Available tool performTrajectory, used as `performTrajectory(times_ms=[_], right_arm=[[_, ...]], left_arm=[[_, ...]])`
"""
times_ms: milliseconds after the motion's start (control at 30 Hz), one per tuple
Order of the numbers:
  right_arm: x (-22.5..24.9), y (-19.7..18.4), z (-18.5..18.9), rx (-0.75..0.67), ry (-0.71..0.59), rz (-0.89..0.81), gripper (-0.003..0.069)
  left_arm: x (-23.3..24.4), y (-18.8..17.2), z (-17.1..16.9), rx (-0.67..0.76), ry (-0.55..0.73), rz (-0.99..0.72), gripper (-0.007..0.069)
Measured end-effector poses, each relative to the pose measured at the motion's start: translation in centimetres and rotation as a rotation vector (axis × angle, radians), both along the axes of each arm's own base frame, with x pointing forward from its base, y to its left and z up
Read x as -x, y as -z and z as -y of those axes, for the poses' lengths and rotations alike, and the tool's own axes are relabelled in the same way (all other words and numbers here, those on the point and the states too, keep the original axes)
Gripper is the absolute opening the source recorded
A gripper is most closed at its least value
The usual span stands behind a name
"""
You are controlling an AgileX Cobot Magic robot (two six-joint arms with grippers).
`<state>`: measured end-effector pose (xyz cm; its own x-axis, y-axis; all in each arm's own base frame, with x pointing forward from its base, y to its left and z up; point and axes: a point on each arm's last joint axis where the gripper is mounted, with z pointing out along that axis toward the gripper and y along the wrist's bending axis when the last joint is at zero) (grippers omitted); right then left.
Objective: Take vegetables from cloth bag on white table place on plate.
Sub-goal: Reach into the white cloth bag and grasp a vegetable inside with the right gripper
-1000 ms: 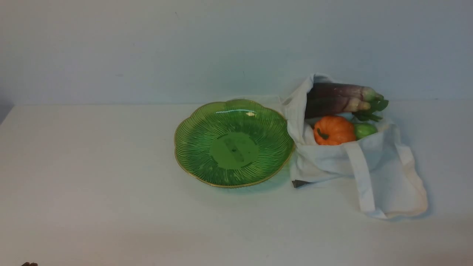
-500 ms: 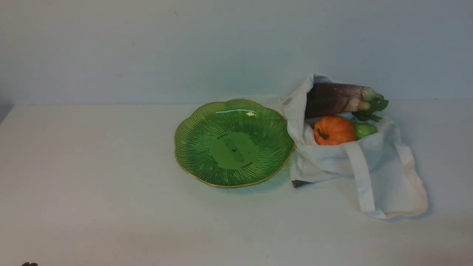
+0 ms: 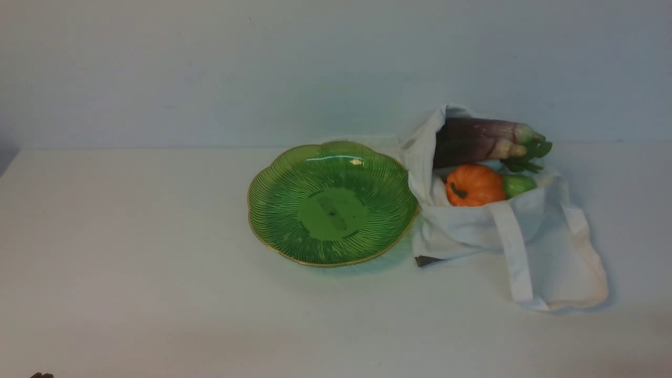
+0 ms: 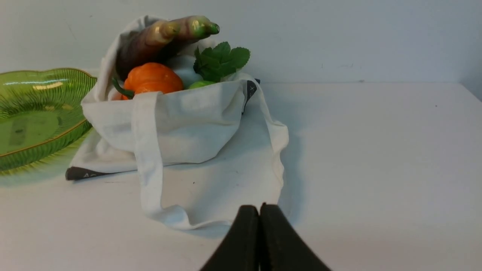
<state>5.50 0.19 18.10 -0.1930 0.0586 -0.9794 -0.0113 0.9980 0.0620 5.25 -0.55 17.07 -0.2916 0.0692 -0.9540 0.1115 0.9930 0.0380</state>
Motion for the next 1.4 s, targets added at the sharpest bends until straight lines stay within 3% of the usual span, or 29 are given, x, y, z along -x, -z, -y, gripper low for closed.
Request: performTrajectory(times_ms=[67, 233, 333, 500, 633, 700, 800, 833, 933, 967, 1033, 1133, 1400], right_arm=[[0.0, -0.1, -0.3, -0.152, 0.000, 0.000, -0.0015], [0.0, -0.3, -1.1, -0.701, 0.002, -0.021, -0.0015], [0.0, -0.6, -1.3, -0.832, -0.004, -0.019, -0.0015], [0.0, -0.9, -1.2, -0.883, 0.001, 0.012, -0.0015], [0.1, -2.7, -0.9, -0.817, -0.009, 0.106, -0.0015], [0.4, -6.5, -0.7, -0.705, -0.032, 0.213, -0.0015], [0.1, -9.3, -0.7, -0.601, -0.041, 0.236, -0.0015], [-0.4, -11.8, -0.8, -0.504, -0.056, 0.212, -0.0015], [-3.0, -13.5, -1.4, -0.367, -0.085, -0.044, -0.0015], [-3.2, -13.5, -1.5, -0.360, -0.087, -0.065, -0.0015], [-5.6, -13.1, -1.8, -0.291, -0.103, -0.327, -0.0015], [-8.9, -12.5, -2.0, -0.264, -0.112, -0.521, -0.0015], [-19.0, -12.6, -2.6, -0.208, -0.205, -0.673, 0.0036]], left_arm=[[0.0, 0.0, 0.0, 0.000, 0.000, 0.000, -0.0005], [0.0, 0.0, 0.0, 0.000, 0.000, 0.000, -0.0005], [0.0, 0.0, 0.0, 0.000, 0.000, 0.000, -0.0005], [0.0, 0.0, 0.0, 0.000, 0.000, 0.000, -0.0005], [0.0, 0.0, 0.0, 0.000, 0.000, 0.000, -0.0005], [0.0, 0.0, 0.0, 0.000, 0.000, 0.000, -0.0005], [0.0, 0.0, 0.0, 0.000, 0.000, 0.000, -0.0005], [0.0, 0.0, 0.0, 0.000, 0.000, 0.000, -0.0005], [0.0, 0.0, 0.0, 0.000, 0.000, 0.000, -0.0005], [0.0, 0.0, 0.0, 0.000, 0.000, 0.000, -0.0005], [0.0, 0.0, 0.0, 0.000, 0.000, 0.000, -0.0005], [0.0, 0.0, 0.0, 0.000, 0.000, 0.000, -0.0005], [0.0, 0.0, 0.0, 0.000, 0.000, 0.000, -0.0005]])
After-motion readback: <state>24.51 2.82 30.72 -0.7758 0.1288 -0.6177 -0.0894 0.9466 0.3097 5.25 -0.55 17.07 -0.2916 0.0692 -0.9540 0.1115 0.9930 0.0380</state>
